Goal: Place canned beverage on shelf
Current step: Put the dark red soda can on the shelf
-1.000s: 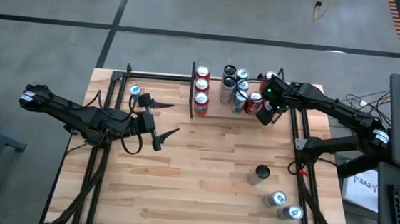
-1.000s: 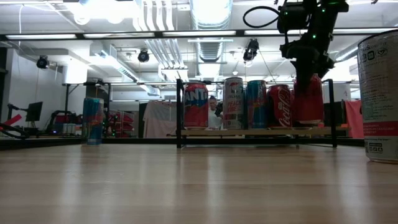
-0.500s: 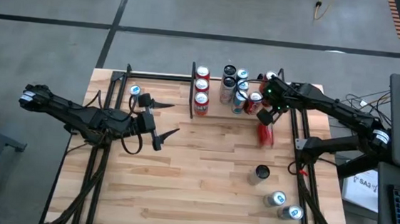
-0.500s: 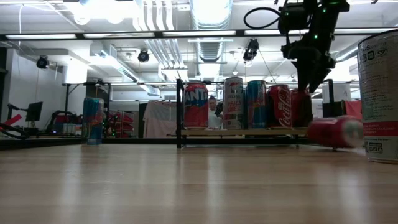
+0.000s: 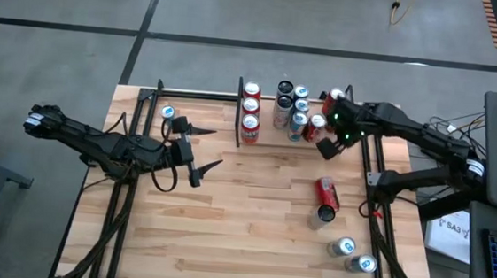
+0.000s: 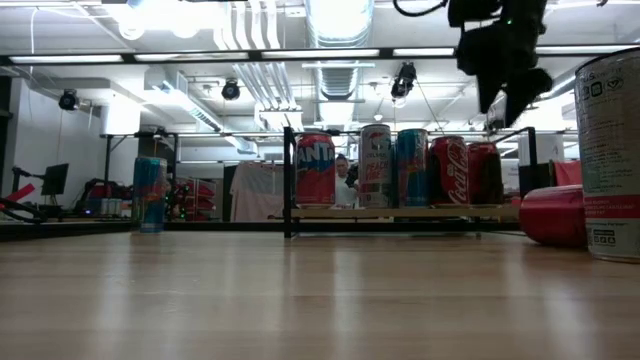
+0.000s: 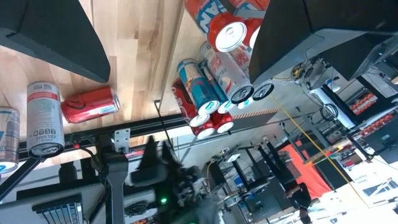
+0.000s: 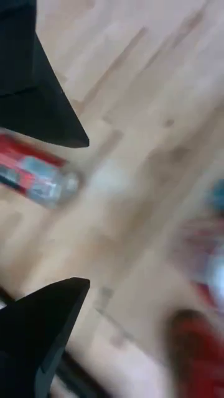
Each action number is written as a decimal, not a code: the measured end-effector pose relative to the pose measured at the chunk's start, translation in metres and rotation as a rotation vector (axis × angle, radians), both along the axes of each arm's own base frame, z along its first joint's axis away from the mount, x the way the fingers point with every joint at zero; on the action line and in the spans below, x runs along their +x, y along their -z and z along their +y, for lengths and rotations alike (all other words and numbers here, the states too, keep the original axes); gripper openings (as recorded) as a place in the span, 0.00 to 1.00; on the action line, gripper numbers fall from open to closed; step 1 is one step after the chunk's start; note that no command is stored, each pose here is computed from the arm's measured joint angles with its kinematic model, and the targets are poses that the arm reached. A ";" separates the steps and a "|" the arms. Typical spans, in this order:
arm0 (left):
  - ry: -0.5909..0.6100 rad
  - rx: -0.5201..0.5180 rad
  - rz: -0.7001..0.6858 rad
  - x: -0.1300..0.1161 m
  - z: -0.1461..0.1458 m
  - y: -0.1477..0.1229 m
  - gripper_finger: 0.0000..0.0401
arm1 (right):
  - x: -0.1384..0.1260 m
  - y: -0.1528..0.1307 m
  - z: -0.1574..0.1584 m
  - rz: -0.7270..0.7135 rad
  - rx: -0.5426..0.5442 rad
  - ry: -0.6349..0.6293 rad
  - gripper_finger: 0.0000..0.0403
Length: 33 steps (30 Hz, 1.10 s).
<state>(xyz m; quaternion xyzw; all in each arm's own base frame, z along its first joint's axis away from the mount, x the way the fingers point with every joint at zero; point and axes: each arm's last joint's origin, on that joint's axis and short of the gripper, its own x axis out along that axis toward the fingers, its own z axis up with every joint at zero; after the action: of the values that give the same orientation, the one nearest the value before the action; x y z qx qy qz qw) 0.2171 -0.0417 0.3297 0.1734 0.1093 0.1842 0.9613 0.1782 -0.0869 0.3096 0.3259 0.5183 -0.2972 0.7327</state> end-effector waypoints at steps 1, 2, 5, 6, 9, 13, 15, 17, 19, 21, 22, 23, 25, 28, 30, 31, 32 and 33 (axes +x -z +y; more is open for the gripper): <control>0.000 0.000 0.001 0.000 0.000 0.000 0.92 | 0.000 0.001 0.006 0.027 0.029 0.023 0.86; 0.000 0.000 0.002 0.000 0.000 0.000 0.92 | 0.000 0.004 0.011 0.049 0.055 0.045 0.86; 0.000 0.001 0.002 0.000 0.000 0.000 0.92 | 0.003 0.012 0.028 0.079 0.121 0.093 0.86; 0.000 0.001 0.002 0.000 0.000 0.000 0.92 | 0.005 0.015 0.034 0.084 0.136 0.109 0.86; 0.000 0.004 0.015 0.000 0.000 0.001 0.92 | 0.008 0.028 0.050 0.126 0.168 0.152 0.86; -0.001 0.013 0.046 -0.001 0.000 0.004 0.92 | 0.018 0.043 0.068 0.187 0.174 0.158 0.85; -0.001 0.014 0.049 -0.001 0.000 0.004 0.92 | 0.025 0.050 0.075 0.214 0.160 0.153 0.85; 0.000 0.015 0.053 -0.001 0.000 0.005 0.92 | 0.033 0.058 0.080 0.243 0.148 0.142 0.85; 0.000 0.015 0.053 -0.001 0.000 0.005 0.92 | 0.040 0.067 0.082 0.286 0.145 0.134 0.85; 0.000 0.016 0.056 -0.001 0.000 0.005 0.92 | 0.046 0.076 0.083 0.331 0.142 0.126 0.85; 0.000 0.015 0.061 -0.001 0.000 0.006 0.92 | 0.048 0.080 0.083 0.351 0.140 0.121 0.85; -0.001 0.014 0.068 -0.001 0.000 0.006 0.92 | 0.051 0.084 0.082 0.371 0.138 0.110 0.85; -0.001 0.005 0.081 -0.002 0.000 0.008 0.92 | 0.055 0.091 0.082 0.405 0.142 0.097 0.85; -0.007 -0.012 0.098 -0.003 0.000 0.010 0.92 | 0.059 0.100 0.083 0.443 0.164 0.080 0.85; -0.008 -0.015 0.104 -0.004 0.000 0.011 0.92 | 0.060 0.103 0.083 0.461 0.178 0.079 0.85; -0.009 -0.017 0.104 -0.004 0.000 0.011 0.92 | 0.060 0.105 0.084 0.469 0.186 0.079 0.85; -0.009 -0.018 0.104 -0.004 0.000 0.011 0.92 | 0.059 0.107 0.084 0.476 0.189 0.081 0.85; -0.009 -0.019 0.104 -0.004 0.000 0.011 0.92 | 0.058 0.108 0.084 0.481 0.189 0.083 0.85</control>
<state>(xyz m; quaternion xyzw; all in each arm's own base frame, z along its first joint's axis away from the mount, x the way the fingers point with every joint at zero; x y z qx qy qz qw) 0.2132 -0.0413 0.3185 0.1730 0.1617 0.1783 0.9550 0.2365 -0.0032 0.2016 0.3337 0.6893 -0.3462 0.5420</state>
